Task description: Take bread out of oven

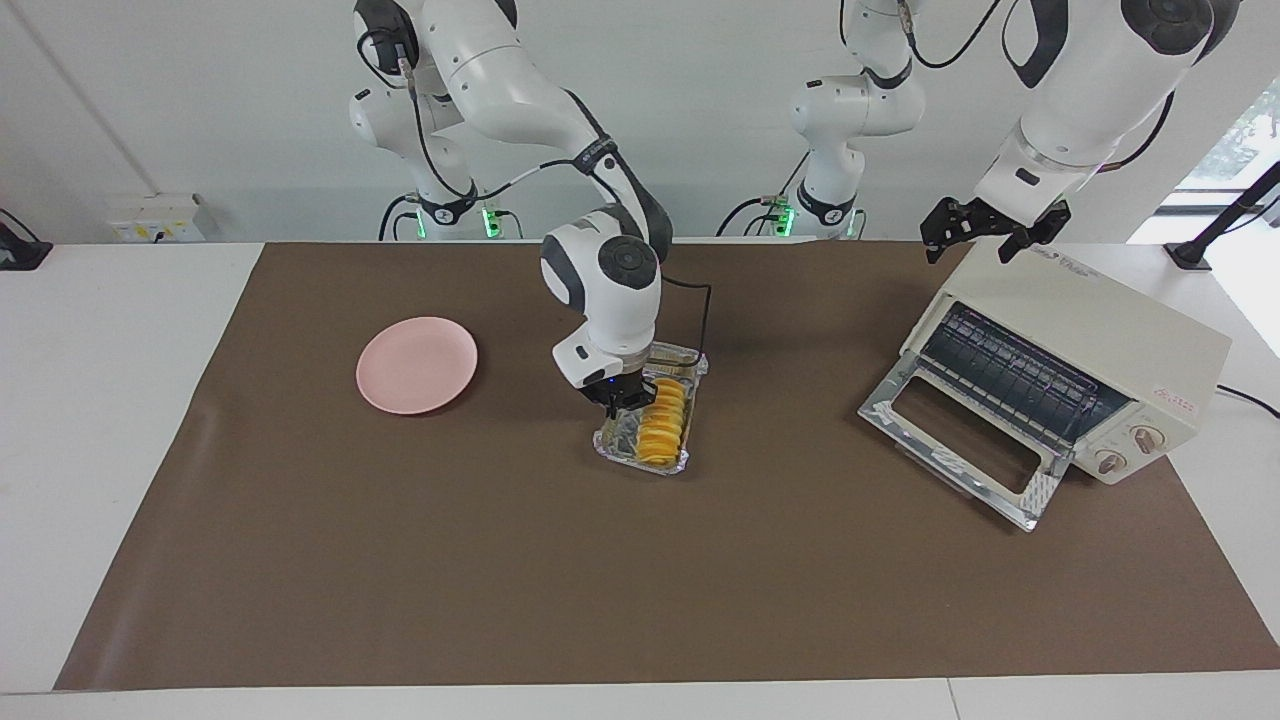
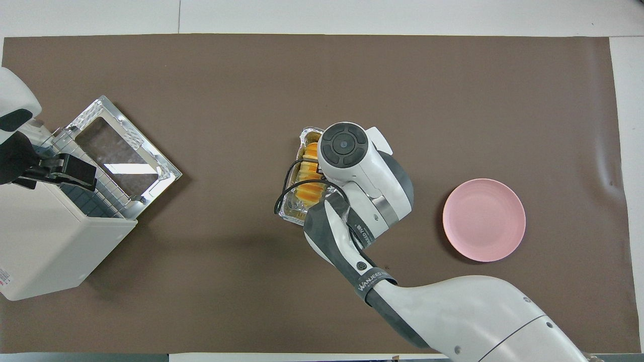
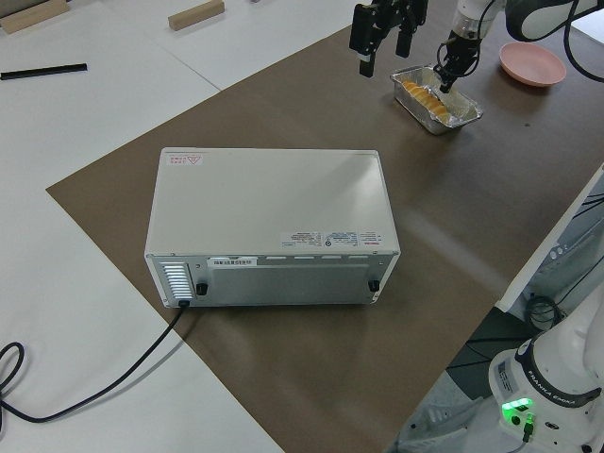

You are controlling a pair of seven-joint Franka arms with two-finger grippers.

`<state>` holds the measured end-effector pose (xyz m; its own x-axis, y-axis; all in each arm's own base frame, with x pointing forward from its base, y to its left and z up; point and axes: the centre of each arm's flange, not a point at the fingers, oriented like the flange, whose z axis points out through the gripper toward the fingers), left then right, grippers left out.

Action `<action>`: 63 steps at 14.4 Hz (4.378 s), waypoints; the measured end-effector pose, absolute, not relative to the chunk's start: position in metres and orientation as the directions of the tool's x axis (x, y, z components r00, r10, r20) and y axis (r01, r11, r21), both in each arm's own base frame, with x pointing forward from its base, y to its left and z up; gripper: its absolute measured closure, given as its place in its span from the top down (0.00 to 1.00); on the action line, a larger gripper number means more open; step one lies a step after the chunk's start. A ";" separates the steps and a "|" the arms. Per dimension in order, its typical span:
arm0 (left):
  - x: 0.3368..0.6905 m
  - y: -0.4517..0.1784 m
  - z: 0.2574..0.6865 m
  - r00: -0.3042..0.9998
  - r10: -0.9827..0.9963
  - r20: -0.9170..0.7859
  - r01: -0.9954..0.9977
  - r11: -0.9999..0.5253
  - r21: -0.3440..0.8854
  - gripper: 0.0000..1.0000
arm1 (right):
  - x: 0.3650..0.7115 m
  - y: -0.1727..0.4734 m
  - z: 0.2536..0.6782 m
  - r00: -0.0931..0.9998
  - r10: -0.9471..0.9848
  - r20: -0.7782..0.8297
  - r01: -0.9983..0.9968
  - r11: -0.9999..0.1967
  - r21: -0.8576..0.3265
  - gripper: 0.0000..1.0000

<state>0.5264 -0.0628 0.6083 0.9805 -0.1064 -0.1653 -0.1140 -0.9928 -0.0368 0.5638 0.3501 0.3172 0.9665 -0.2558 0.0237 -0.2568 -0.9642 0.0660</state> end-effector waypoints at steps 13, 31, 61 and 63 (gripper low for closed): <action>0.526 -0.063 0.608 0.980 -0.106 -0.165 -0.114 -0.993 -0.037 1.00 | 0.668 0.177 0.410 0.970 -0.241 -0.031 -0.241 -0.970 0.017 0.01; 0.526 -0.063 0.608 0.980 -0.106 -0.165 -0.114 -0.993 -0.037 1.00 | 0.725 -0.030 0.344 0.999 -0.010 0.037 -0.009 -0.999 -0.043 0.01; 0.526 -0.063 0.608 0.980 -0.106 -0.165 -0.114 -0.993 -0.037 1.00 | 0.725 0.041 0.335 0.999 0.013 0.039 0.012 -0.999 0.044 1.00; 0.526 -0.063 0.608 0.980 -0.106 -0.165 -0.114 -0.993 -0.037 1.00 | 0.725 0.041 0.331 0.999 0.016 0.045 0.014 -0.999 0.049 1.00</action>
<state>0.5264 -0.0628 0.6083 0.9805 -0.1064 -0.1653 -0.1140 -0.9928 -0.0368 0.7254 0.0412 0.3306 0.9989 0.0158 0.0446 0.0136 -0.9987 0.0494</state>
